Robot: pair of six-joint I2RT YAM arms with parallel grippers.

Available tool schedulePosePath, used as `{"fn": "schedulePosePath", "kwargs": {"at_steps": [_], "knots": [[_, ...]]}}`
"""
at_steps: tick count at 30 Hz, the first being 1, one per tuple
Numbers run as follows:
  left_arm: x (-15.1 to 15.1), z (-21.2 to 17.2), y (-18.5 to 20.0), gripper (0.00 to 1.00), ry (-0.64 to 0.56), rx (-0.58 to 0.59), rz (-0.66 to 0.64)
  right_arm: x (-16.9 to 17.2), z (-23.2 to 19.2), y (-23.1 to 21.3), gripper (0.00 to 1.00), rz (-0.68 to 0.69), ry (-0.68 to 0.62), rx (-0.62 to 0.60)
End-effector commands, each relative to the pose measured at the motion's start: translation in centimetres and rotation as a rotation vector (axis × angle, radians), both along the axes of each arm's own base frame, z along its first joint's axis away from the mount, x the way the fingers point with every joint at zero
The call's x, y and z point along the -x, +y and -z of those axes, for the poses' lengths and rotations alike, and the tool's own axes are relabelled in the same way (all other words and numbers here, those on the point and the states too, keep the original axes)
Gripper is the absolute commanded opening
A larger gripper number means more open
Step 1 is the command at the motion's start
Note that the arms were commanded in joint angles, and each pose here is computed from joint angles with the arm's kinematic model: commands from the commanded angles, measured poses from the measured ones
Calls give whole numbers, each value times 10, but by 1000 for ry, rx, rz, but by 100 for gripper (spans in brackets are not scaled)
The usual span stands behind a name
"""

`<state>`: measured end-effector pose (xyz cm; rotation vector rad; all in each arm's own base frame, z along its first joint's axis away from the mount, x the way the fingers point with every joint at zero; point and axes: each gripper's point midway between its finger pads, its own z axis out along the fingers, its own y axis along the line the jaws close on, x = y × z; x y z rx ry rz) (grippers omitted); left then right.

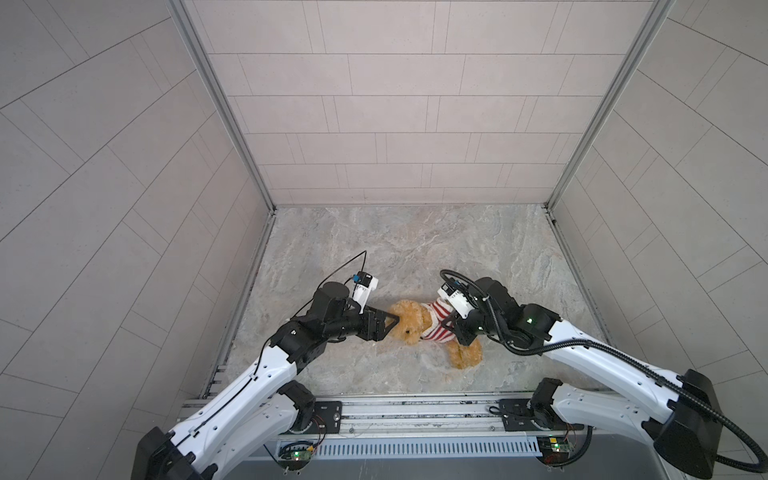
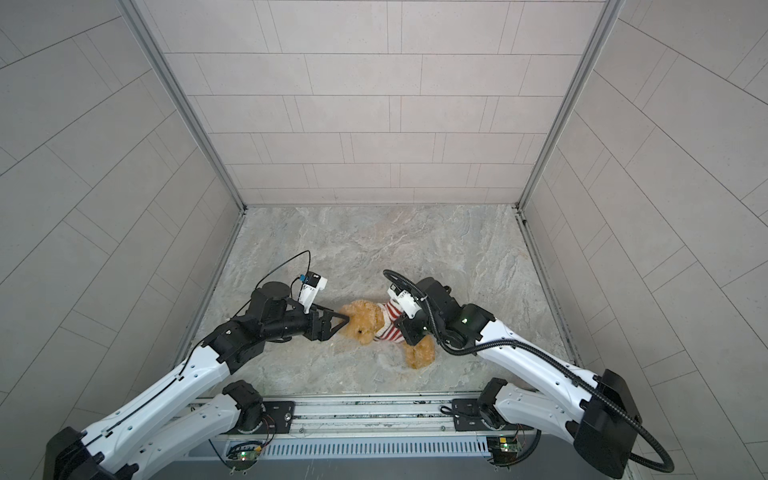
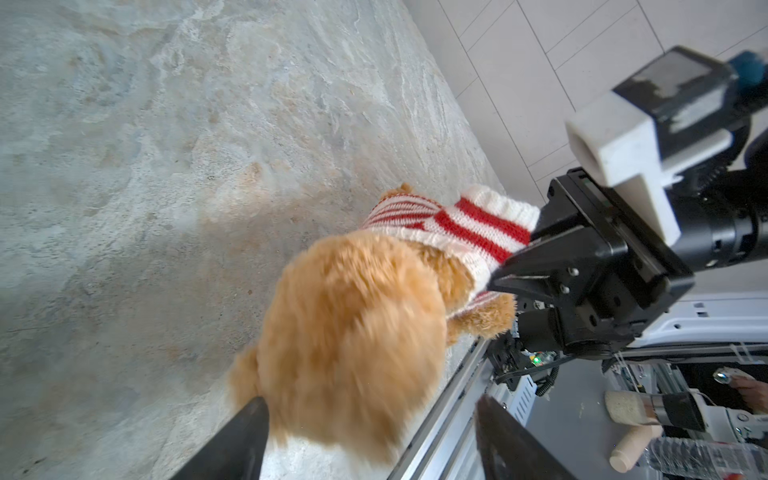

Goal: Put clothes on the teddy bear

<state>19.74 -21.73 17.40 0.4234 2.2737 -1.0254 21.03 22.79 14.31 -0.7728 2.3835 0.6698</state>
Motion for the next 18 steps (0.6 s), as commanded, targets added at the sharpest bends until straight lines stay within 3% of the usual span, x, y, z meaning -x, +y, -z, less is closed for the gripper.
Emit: {"fn": "schedulePosePath", "kwargs": {"at_steps": [1, 6, 12, 18], "knots": [[-12, 8, 0, 79, -5, -1, -54, -18, 5, 1, 3, -35, 2, -1], [-24, 9, 1, 78, -9, 22, -121, -52, 23, -6, 20, 1, -6, 102], [-29, 9, 3, 75, -15, 25, -151, -89, 35, -40, 39, 92, -46, 312], [-27, 23, 2, 65, 9, -10, -153, -97, 20, -51, 54, 137, -43, 392]]}}
